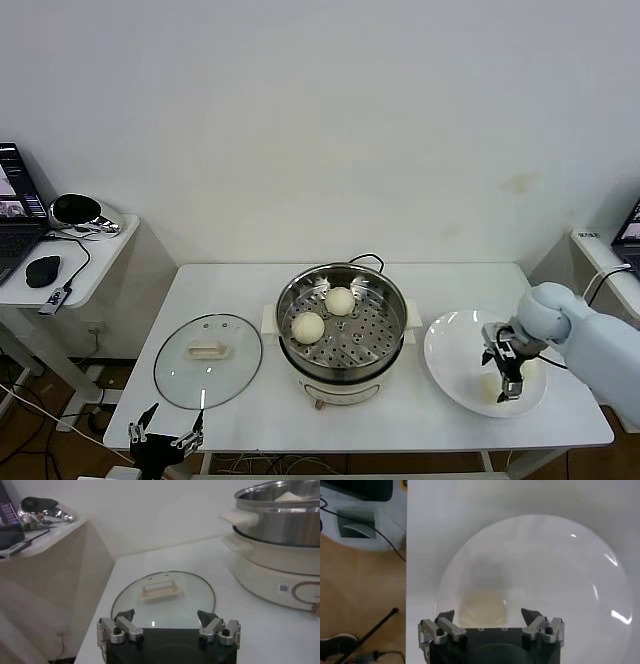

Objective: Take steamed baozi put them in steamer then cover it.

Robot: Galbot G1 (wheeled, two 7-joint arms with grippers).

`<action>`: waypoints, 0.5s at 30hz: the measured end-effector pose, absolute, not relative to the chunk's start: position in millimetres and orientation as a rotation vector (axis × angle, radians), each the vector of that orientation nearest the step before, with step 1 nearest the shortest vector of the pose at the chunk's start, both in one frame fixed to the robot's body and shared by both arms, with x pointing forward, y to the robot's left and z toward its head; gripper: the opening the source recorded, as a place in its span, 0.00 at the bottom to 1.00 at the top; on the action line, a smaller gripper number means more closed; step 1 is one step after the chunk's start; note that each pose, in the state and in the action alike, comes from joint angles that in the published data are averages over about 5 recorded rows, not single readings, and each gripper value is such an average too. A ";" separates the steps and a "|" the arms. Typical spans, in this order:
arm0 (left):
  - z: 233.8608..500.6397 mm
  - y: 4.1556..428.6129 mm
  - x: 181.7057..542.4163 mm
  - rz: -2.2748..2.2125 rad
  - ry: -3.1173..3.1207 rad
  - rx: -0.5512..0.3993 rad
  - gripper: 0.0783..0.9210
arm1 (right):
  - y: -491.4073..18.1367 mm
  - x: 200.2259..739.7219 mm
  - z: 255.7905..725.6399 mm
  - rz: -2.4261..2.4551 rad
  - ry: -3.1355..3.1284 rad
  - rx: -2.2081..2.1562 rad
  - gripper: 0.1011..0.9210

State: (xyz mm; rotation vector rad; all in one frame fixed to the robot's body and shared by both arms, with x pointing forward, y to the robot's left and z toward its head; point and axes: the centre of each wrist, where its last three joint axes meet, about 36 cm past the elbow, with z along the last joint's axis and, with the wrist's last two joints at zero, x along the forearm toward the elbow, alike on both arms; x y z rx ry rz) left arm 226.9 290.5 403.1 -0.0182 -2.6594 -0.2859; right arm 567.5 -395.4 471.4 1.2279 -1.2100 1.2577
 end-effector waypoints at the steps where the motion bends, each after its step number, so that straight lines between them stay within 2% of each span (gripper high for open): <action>1: 402.7 290.3 227.1 -0.286 -2.659 -0.019 0.88 | -396.1 567.5 470.3 1.258 -1.209 1.226 0.88; 15: 399.0 288.6 228.5 -0.286 -2.653 -0.023 0.88 | -401.3 565.5 458.5 1.244 -1.196 1.213 0.87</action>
